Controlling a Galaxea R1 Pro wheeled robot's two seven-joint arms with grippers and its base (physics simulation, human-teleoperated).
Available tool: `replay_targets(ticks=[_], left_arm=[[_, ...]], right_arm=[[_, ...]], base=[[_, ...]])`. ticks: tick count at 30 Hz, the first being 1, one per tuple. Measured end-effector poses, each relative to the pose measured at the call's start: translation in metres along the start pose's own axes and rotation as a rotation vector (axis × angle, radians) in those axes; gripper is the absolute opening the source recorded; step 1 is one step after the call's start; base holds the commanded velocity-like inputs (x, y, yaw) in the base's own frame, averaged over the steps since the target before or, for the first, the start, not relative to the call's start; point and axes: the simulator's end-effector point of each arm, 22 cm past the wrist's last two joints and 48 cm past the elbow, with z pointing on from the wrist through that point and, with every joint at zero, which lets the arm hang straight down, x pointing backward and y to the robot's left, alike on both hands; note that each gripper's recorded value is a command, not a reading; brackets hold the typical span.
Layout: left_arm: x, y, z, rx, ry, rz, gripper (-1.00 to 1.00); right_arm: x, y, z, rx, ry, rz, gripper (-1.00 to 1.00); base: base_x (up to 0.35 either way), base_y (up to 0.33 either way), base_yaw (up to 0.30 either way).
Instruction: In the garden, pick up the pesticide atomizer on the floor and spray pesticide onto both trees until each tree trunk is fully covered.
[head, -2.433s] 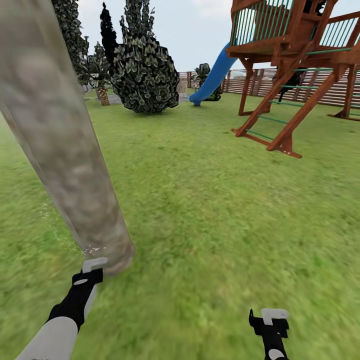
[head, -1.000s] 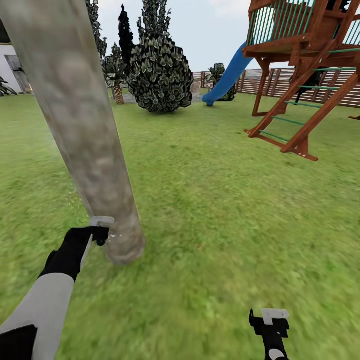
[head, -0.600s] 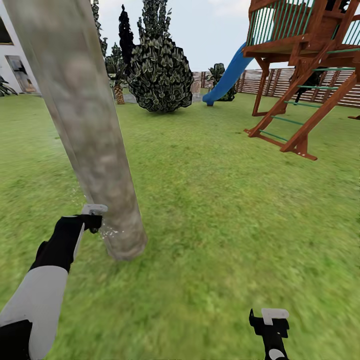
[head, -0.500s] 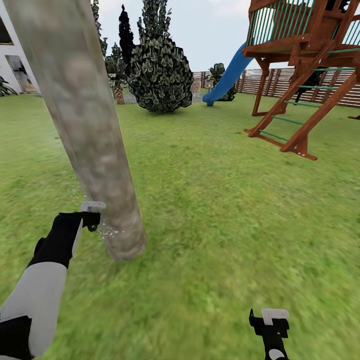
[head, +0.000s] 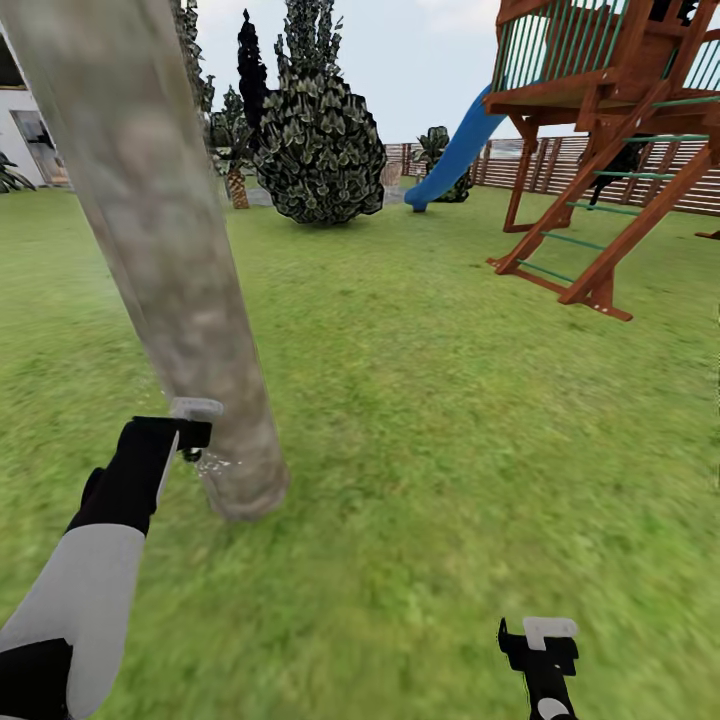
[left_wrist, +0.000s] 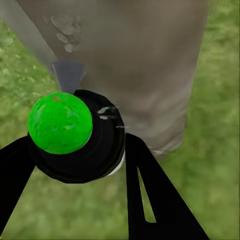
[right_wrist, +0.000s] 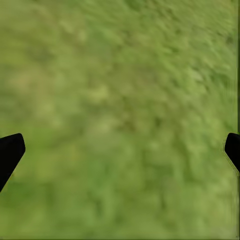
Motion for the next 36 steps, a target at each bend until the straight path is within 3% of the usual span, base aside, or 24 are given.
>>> replay_targets(ticks=[4, 9, 15, 22, 25, 29, 32, 36], left_arm=[[-0.001, -0.003, 0.000, 0.006, -0.005, 0.001, -1.00], [-0.019, -0.003, -0.001, 0.014, -0.086, 0.001, -1.00], [-0.019, -0.003, 0.000, 0.012, -0.088, -0.005, -1.00], [-0.005, -0.002, 0.004, 0.006, -0.063, -0.004, -1.00], [0.005, 0.004, 0.009, -0.043, -0.038, -0.006, -1.00], [0.029, 0.001, 0.013, -0.046, -0.008, -0.002, -1.00], [0.060, 0.013, 0.017, -0.060, 0.033, -0.043, -1.00], [0.100, 0.011, 0.020, -0.058, 0.089, -0.050, -1.00]], right_arm=[[0.000, 0.000, 0.000, 0.000, 0.000, 0.000, 1.00], [0.000, 0.000, 0.000, 0.001, 0.000, 0.001, 1.00], [0.000, 0.000, 0.000, 0.001, 0.000, 0.002, 1.00], [0.000, 0.000, 0.000, 0.001, 0.000, 0.002, 1.00], [0.000, 0.000, 0.000, 0.000, 0.000, 0.002, 1.00], [0.000, 0.001, 0.000, 0.000, 0.000, 0.002, 1.00], [0.000, 0.001, 0.000, -0.001, 0.000, 0.001, 1.00], [0.000, 0.001, 0.000, -0.001, 0.000, 0.001, 1.00]], base=[[-0.047, -0.270, 0.000], [-0.151, -0.264, 0.010], [-0.021, -0.271, 0.241], [0.096, -0.259, 0.178], [0.261, -0.166, 0.005], [0.202, -0.111, 0.086], [0.015, -0.009, 0.264], [0.008, -0.001, 0.262]])
